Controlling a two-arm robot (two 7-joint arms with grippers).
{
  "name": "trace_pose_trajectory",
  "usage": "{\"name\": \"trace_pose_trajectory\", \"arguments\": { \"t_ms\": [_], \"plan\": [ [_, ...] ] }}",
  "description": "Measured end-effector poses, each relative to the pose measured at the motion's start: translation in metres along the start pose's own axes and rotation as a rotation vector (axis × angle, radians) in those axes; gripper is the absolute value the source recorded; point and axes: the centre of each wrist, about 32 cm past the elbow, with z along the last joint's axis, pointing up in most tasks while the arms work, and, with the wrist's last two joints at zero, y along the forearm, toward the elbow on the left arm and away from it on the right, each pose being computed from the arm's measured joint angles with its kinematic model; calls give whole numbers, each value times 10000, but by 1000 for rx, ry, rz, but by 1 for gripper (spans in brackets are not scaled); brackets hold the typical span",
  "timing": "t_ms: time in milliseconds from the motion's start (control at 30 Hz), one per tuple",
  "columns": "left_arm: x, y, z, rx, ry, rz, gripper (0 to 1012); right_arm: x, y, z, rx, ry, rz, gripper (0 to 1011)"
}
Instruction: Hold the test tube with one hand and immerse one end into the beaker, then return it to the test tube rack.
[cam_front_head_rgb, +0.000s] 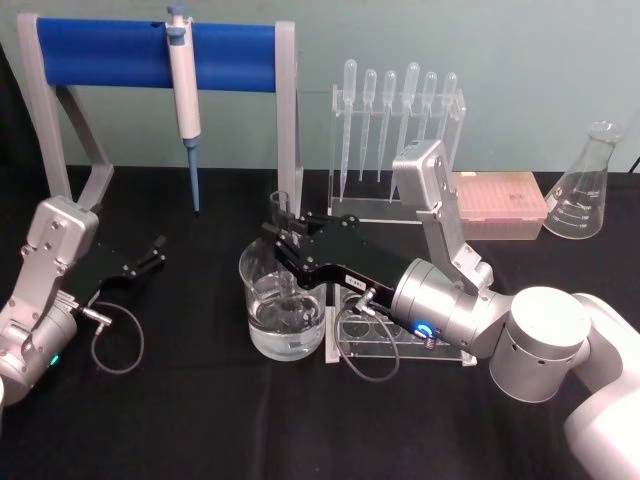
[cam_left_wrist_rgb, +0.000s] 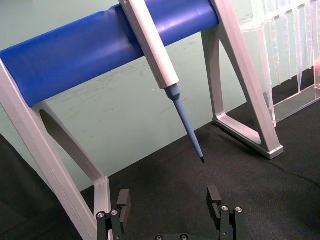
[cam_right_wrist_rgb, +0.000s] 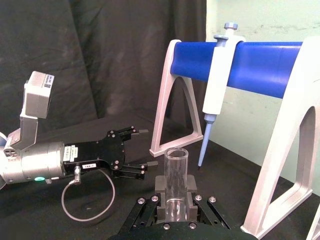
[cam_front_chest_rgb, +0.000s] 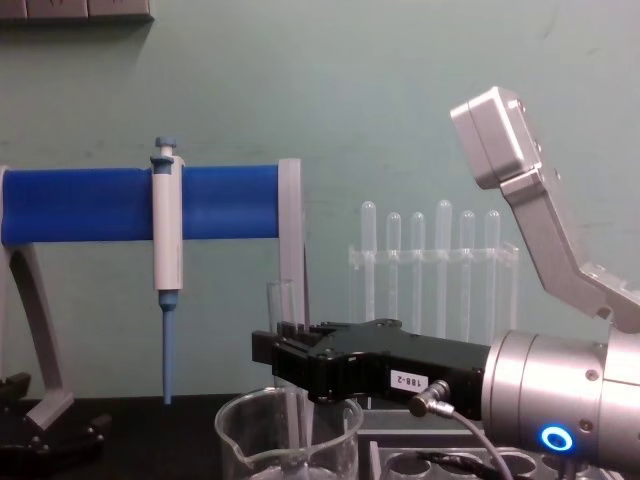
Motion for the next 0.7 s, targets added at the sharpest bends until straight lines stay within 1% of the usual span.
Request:
{"name": "trace_pose_trajectory", "arguments": {
  "t_ms": [700],
  "plan": [
    [0, 0, 0, 0, 0, 0, 1000, 0, 0, 0, 0, 0, 0, 224]
  ]
}}
